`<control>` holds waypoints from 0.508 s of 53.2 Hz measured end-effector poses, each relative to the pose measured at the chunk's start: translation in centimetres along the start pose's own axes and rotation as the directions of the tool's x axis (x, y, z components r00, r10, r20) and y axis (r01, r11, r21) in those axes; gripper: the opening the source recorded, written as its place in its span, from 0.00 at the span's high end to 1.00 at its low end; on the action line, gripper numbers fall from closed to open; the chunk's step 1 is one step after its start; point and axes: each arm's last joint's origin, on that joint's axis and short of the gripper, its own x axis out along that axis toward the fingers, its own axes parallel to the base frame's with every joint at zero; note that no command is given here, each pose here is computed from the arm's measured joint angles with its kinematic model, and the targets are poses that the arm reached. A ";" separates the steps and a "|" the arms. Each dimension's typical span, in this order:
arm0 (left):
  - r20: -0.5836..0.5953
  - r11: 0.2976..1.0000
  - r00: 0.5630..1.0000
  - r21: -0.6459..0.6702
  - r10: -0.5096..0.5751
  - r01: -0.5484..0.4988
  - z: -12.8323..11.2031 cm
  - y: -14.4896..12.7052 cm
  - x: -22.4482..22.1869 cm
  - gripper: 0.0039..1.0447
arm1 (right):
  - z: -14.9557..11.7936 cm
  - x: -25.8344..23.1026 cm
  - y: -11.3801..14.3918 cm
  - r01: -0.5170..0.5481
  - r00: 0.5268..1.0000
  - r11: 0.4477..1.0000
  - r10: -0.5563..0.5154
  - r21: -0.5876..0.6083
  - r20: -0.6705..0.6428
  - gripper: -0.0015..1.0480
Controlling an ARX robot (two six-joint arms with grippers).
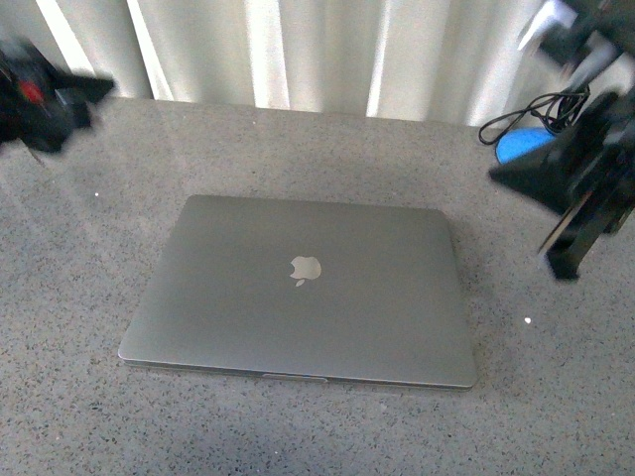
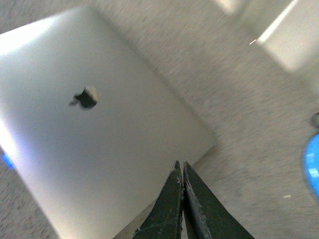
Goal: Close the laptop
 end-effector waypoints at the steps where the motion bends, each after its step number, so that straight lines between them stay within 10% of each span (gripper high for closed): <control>1: 0.022 1.000 1.000 0.002 0.014 -0.014 0.6 0.1 -0.2 0.97 | 0.3 -0.3 -0.2 0.016 1.000 1.000 -0.016 -0.005 0.014 0.99; 13: 0.020 0.999 0.999 -0.028 0.030 -0.029 0.5 0.2 -0.4 0.79 | 3.8 -9.2 -1.7 0.369 0.896 0.929 -0.360 0.013 0.259 0.77; 23: 0.024 0.999 0.999 -0.033 0.034 -0.033 0.6 0.2 -0.5 0.49 | 4.3 -11.3 -1.6 0.419 0.861 0.908 -0.408 0.034 0.303 0.47; 27: 0.115 0.978 0.971 -0.021 0.210 -0.209 0.3 -0.2 -0.9 0.58 | 3.9 -10.9 -1.6 0.407 0.871 0.913 -0.400 0.037 0.285 0.35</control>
